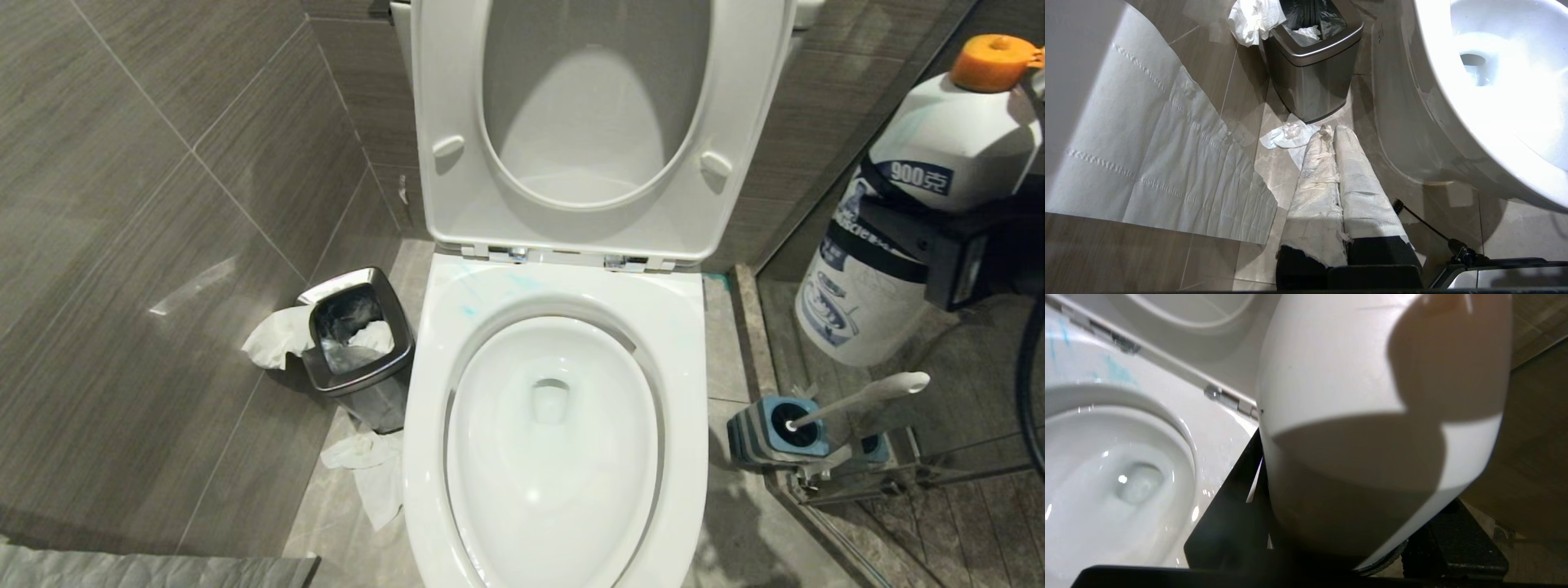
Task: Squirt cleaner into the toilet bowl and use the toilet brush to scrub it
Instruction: Pour in the cleaning agent
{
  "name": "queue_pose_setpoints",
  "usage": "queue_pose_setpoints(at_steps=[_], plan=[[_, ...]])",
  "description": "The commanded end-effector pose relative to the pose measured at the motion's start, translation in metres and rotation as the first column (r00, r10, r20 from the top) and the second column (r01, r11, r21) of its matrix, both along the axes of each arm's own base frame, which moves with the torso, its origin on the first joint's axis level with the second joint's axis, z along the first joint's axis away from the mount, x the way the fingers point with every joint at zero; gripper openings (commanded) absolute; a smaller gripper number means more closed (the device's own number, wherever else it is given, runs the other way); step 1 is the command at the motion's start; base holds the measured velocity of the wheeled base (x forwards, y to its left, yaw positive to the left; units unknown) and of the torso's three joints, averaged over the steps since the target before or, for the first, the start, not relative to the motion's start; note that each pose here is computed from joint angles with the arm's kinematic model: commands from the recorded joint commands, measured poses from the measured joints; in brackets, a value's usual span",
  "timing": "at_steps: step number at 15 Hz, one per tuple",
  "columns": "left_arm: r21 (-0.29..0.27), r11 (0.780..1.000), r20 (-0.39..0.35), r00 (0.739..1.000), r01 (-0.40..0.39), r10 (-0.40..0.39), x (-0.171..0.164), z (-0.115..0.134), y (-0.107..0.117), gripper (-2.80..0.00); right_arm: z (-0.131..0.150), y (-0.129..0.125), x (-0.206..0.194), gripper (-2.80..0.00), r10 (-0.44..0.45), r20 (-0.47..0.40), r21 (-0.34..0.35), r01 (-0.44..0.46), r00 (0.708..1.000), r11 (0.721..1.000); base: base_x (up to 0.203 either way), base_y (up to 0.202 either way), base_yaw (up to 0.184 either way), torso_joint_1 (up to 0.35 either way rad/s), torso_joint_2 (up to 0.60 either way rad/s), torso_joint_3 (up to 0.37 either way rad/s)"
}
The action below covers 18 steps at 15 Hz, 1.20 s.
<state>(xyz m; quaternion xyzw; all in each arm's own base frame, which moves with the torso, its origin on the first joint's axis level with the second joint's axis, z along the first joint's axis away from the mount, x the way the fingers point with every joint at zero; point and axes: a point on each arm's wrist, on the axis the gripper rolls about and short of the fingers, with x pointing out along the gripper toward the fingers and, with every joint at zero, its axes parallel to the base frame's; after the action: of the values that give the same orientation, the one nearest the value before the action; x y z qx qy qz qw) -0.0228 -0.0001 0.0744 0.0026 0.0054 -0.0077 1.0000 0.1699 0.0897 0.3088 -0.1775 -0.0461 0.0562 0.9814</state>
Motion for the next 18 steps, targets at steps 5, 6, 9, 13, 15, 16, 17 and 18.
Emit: queue_pose_setpoints(at_steps=[5, 6, 9, 13, 15, 16, 17, 18], plan=[[0.001, 1.000, 0.000, 1.000, 0.000, 0.000, 0.000, 0.000, 0.000, -2.80, -0.010, 0.060, 0.035, -2.80, -0.036, -0.034, -0.017, 0.035, 0.999, 0.999, 0.000, 0.000, 0.000, 0.000, 0.00, 0.000], [0.001, 1.000, 0.000, 1.000, 0.002, -0.002, 0.000, 0.000, 0.000, -2.80, -0.012, 0.062, 0.036, -2.80, -0.038, -0.038, -0.037, 0.036, 0.999, 0.999, 0.000, 0.000, 0.000, 0.000, 0.00, 0.000], [0.001, 1.000, 0.000, 1.000, 0.000, 0.000, 0.000, 0.000, 0.000, -2.80, -0.013, 0.063, 0.037, -2.80, -0.048, -0.023, -0.189, 0.042, 0.999, 0.981, 0.000, 0.000, 0.000, 0.000, 0.00, 0.000], [0.001, 1.000, 0.000, 1.000, 0.000, 0.000, 0.000, 0.000, 0.000, -2.80, -0.021, 0.068, 0.043, -2.80, -0.046, -0.016, -0.413, 0.035, 0.999, 0.910, 0.000, 0.000, 0.000, 0.000, 0.00, 0.000], [0.001, 1.000, -0.001, 1.000, 0.000, 0.000, 0.000, 0.000, 0.000, -2.80, -0.024, 0.071, 0.046, -2.80, -0.043, -0.009, -0.514, 0.032, 0.999, 0.857, 0.000, 0.000, 0.000, 0.000, 0.00, 0.000], [0.001, 1.000, 0.000, 1.000, 0.000, 0.000, 0.000, 0.000, 0.000, -2.80, -0.026, 0.072, 0.047, -2.80, -0.042, -0.005, -0.568, 0.032, 0.999, 0.822, 0.000, 0.000, 0.000, 0.000, 0.00, 0.000], [0.001, 1.000, 0.000, 1.000, 0.000, 0.000, 0.000, 0.000, 0.000, -2.80, -0.028, 0.073, 0.048, -2.80, -0.041, -0.003, -0.615, 0.031, 0.999, 0.788, 0.000, 0.000, 0.000, 0.000, 0.00, 0.000], [0.001, 1.000, 0.000, 1.000, 0.000, 0.000, 0.000, 0.000, 0.000, -2.80, -0.030, 0.074, 0.049, -2.80, -0.041, -0.001, -0.657, 0.030, 0.999, 0.754, 0.000, 0.000, 0.000, 0.000, 0.00, 0.000]])
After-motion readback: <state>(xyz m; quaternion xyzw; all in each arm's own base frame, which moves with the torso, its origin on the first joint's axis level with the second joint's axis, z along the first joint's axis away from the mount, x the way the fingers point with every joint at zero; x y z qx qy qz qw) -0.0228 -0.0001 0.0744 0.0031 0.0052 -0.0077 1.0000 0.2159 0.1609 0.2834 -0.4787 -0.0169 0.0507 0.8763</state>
